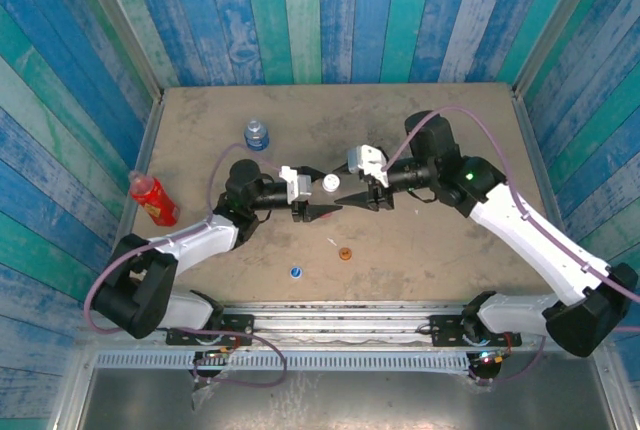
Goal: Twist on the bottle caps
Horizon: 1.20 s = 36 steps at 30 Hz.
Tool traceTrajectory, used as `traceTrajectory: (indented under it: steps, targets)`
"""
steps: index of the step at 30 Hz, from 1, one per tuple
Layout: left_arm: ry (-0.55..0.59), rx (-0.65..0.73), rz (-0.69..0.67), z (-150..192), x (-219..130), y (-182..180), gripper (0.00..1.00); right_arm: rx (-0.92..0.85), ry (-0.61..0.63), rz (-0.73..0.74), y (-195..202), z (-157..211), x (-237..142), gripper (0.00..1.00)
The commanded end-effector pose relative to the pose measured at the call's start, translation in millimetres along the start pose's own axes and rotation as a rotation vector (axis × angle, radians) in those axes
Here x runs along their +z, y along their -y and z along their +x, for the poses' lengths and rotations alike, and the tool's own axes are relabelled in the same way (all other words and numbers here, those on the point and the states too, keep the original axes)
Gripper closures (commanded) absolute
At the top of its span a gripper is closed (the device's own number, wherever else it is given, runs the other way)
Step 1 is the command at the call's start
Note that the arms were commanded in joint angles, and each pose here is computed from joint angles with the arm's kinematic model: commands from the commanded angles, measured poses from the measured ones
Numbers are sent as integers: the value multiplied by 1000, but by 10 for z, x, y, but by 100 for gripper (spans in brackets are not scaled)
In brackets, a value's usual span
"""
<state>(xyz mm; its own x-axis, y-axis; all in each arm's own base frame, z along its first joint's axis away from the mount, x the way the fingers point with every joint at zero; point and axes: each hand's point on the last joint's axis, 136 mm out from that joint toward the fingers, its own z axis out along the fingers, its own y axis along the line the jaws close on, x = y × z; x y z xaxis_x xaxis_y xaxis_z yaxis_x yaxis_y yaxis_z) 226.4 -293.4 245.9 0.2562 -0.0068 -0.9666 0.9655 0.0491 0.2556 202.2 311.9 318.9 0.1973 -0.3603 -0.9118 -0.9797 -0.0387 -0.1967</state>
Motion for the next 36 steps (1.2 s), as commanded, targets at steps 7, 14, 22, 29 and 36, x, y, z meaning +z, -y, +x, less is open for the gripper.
traceTrajectory:
  steps: [7,14,22,29,36]
  targets:
    - [10,20,47,-61,27,26,38,-11,82,-66,-15,-199,23,57]
    - [14,7,2,-94,34,-65,38,62,23,20,145,-66,58,84]
    - [58,19,-442,-215,-152,-752,40,482,38,482,806,199,-45,99]
    - [67,120,-833,-285,-309,-1224,41,880,60,964,1061,586,-297,99]
    - [28,147,-900,-222,-192,-1270,42,846,44,962,1055,484,-254,84]
